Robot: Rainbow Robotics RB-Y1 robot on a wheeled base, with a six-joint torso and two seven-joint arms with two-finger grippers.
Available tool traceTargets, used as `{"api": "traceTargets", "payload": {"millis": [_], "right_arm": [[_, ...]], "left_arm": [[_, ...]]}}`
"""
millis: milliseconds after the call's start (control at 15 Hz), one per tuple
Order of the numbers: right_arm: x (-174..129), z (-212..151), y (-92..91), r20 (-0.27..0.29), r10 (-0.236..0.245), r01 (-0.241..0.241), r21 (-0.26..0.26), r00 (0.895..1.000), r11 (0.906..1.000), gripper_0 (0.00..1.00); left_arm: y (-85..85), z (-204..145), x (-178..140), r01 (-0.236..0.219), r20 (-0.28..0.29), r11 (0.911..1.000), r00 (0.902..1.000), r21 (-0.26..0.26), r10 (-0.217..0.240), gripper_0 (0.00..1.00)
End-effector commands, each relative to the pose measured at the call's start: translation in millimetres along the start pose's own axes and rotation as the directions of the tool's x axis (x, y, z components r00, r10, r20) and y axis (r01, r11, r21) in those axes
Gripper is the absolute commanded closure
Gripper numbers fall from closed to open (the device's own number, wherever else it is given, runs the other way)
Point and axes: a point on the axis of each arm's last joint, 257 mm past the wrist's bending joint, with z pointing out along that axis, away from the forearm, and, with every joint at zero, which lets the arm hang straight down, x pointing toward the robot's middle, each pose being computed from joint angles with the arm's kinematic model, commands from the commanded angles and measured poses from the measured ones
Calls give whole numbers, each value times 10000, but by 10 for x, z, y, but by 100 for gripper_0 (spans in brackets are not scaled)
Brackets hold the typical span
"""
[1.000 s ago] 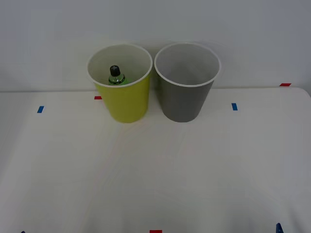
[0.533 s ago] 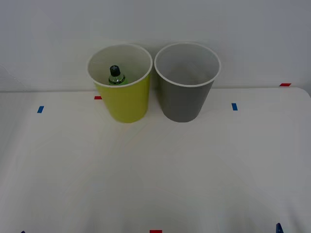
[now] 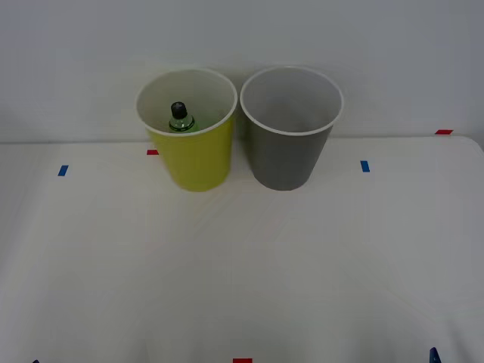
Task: Put cans in the gray bin and PET bottles in the light green bin.
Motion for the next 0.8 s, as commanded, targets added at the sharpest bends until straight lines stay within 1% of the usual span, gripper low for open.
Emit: {"api": "traceTargets", "payload": {"millis": [67,800], "right_arm": [[0,0,0,0,1,-1,0,10000,10000,0],[0,0,0,0,1,-1,0,10000,10000,0]], "left_arm": [[0,0,0,0,0,10000,10000,0,0,0],[0,0,0,0,0,10000,10000,0,0,0]]}}
